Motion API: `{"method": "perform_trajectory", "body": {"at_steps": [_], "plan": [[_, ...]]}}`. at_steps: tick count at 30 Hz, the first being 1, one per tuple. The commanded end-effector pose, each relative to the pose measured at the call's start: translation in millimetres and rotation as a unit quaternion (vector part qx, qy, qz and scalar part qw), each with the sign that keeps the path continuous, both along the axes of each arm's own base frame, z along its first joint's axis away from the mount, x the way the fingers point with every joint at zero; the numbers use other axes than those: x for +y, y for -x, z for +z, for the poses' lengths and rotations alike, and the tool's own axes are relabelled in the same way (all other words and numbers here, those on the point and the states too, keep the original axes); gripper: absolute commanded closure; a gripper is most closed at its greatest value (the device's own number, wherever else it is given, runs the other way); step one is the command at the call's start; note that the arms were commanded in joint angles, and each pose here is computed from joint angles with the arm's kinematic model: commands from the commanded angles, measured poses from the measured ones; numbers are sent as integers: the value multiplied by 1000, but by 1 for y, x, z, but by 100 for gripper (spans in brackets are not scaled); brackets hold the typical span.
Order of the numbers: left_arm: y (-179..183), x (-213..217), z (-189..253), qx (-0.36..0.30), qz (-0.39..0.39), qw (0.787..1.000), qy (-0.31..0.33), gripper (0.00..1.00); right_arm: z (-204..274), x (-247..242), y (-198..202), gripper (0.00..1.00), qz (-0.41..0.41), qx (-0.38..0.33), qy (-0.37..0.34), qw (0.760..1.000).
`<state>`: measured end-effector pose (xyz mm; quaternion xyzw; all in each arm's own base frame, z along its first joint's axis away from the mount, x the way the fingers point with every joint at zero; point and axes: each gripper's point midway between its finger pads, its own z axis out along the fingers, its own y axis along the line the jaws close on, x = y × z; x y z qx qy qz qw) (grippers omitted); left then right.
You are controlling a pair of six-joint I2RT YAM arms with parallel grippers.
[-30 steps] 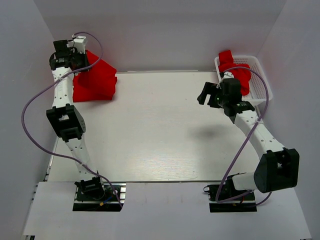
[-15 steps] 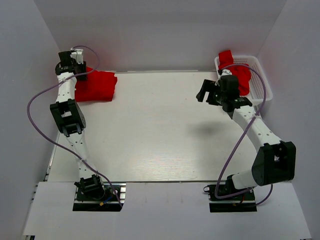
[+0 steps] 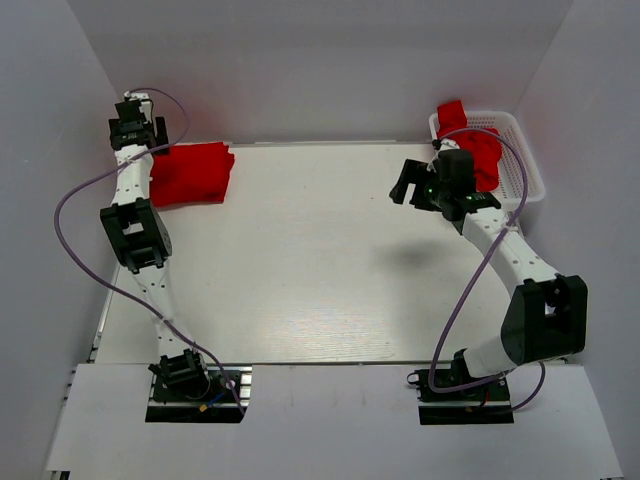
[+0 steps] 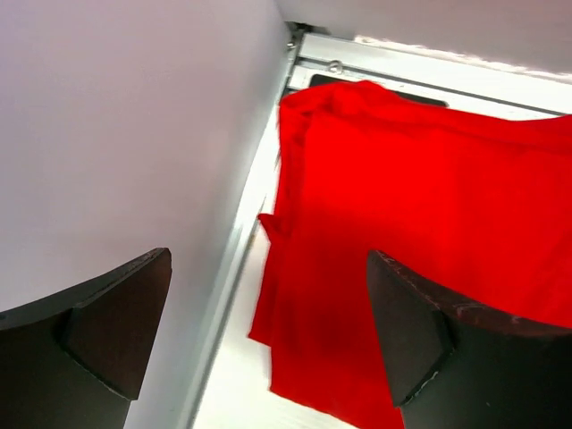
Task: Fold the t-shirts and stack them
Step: Put the neatly folded tshirt into the corner of the board with the left arm
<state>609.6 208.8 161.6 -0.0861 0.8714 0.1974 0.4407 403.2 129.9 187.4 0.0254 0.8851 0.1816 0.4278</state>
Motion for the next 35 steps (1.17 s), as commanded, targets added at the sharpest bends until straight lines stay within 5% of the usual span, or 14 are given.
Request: {"method": "perform_trajectory", "body": {"at_steps": [1, 8, 11, 19, 26, 35], "plan": [[-1, -31, 67, -65, -33, 997, 26, 0, 26, 3, 0, 10, 6, -28, -9, 1000], [28, -141, 76, -31, -165, 968, 184, 0, 15, -4, 21, 10, 8, -16, 5, 1000], [51, -192, 79, -6, -157, 966, 207, 0, 6, -5, 36, 10, 13, -10, 1, 1000], [174, -347, 58, 5, -232, 933, 274, 0, -27, -29, 75, 10, -14, 12, 29, 999], [253, -374, 19, 79, -206, 943, 249, 0, -25, -30, 100, 10, -2, -14, 20, 1000], [267, -376, 48, 36, -210, 950, 230, 0, -25, -23, 110, 10, 29, -36, 7, 999]]}}
